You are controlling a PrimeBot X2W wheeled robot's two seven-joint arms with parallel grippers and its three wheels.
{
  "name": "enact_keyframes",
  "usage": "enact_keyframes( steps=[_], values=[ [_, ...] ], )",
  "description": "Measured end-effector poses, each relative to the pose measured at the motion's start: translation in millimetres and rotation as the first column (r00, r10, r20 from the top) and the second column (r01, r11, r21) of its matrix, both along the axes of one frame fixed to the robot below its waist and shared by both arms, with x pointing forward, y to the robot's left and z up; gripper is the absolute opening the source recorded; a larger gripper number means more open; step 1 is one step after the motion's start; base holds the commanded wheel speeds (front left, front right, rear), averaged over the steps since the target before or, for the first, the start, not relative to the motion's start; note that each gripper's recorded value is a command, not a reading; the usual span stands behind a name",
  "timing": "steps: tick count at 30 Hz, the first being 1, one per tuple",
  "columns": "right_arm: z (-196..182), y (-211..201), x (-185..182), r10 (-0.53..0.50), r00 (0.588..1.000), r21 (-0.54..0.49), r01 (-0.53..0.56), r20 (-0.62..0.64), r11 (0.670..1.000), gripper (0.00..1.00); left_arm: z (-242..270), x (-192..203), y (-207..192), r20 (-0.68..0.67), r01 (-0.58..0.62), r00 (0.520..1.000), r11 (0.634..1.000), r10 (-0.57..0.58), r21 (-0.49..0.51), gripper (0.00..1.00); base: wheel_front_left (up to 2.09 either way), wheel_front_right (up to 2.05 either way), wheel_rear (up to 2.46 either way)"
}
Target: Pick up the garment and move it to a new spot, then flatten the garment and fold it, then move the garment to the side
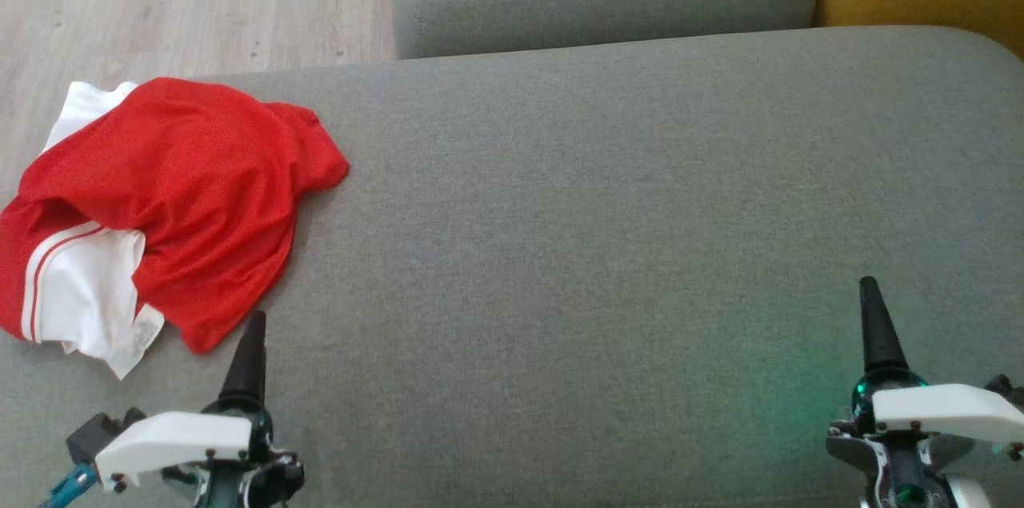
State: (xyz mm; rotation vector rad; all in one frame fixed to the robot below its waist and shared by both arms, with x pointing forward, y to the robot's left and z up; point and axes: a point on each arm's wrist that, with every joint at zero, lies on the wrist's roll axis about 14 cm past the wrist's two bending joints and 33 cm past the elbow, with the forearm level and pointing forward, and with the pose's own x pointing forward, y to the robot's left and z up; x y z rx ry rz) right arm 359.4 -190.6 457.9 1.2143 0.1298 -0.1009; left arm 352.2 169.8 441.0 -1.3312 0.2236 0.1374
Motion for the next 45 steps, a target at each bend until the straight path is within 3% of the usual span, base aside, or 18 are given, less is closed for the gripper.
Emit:
enact_keyframes(
  steps=[10, 19, 33, 45],
  values=[
    [6.7, 9.6, 2.4, 0.052, 0.998, -0.163, -0.049, 0.019, 0.985, 1.0, -2.3, -1.1, -3.4, -0.022, 0.054, 0.998, 0.984, -0.051, 0.172, 1.0, 0.0, 0.0, 0.0],
    [10.8, 17.3, 2.8, 0.098, 0.995, -0.306, -0.085, 0.029, 0.948, 1.0, -3.3, -2.0, -5.2, -0.036, 0.089, 0.996, 0.942, -0.082, 0.324, 1.0, 0.0, 0.0, 0.0],
    [13.7, 21.1, 3.4, 0.138, 0.99, -0.49, -0.104, 0.034, 0.865, 1.0, -0.2, -1.9, -0.2, -0.039, 0.112, 0.993, 0.842, -0.108, 0.527, 1.0, 0.0, 0.0, 0.0],
    [16.8, 27.2, 3.3, 0.179, 0.983, -0.62, -0.117, 0.039, 0.776, 1.0, 4.1, -1.8, 2.5, -0.027, 0.115, 0.991, 0.732, -0.131, 0.672, 1.0, 0.0, 0.0, 0.0]
  ],
)
